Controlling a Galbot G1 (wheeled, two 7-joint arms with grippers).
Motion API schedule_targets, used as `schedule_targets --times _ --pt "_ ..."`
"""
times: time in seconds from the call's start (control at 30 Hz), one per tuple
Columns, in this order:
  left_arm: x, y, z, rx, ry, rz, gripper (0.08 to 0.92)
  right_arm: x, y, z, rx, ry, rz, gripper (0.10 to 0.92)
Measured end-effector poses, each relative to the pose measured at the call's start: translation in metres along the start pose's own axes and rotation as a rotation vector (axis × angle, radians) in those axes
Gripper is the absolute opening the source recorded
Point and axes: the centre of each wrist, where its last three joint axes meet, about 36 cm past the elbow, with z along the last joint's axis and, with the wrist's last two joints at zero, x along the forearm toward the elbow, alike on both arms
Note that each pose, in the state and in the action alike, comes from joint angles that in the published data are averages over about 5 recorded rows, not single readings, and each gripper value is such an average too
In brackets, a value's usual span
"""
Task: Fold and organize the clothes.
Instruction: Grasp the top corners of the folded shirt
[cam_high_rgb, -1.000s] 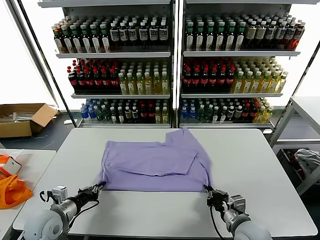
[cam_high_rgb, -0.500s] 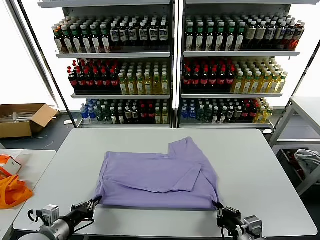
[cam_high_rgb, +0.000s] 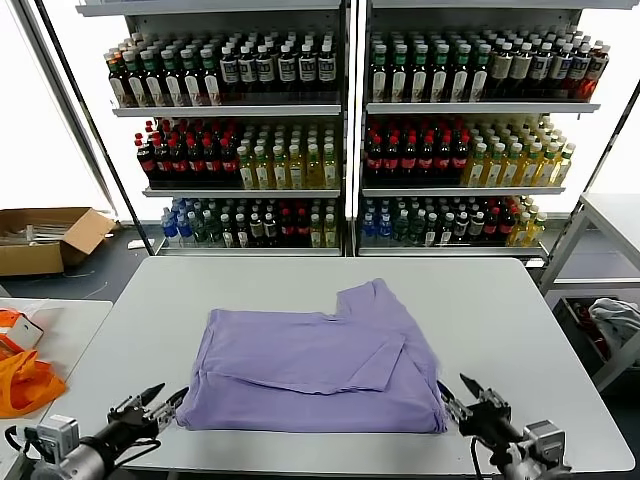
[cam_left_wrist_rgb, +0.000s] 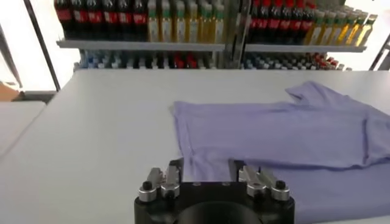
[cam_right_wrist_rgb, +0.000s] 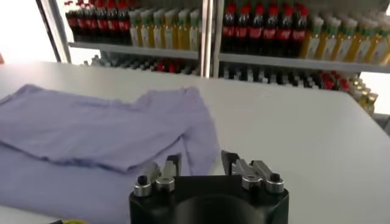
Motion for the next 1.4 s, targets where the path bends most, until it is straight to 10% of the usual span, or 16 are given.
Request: schedule_targets --times 0.23,0.87,1.17,1.4 --pt "-0.048 0.034 -0.015 -0.027 0.002 0.074 0.811 -0.087 -0.042 -0.012 0.004 -0.015 -0.101 0.818" --pt "-0.213 0.084 -0.057 -0.037 0.040 0.197 0.823 -0.269 -0.068 -0.057 -0.023 0.094 -0.232 0.823" --pt "-0.246 0.092 -0.060 -0.027 0.083 0.189 0.819 -0.300 -0.055 -0.050 -0.031 0.158 -0.244 0.818" --pt "-0.252 0.096 -0.057 -0.018 0.106 0.194 0.662 -0.307 -0.048 -0.044 -0.033 0.193 -0.234 0.654"
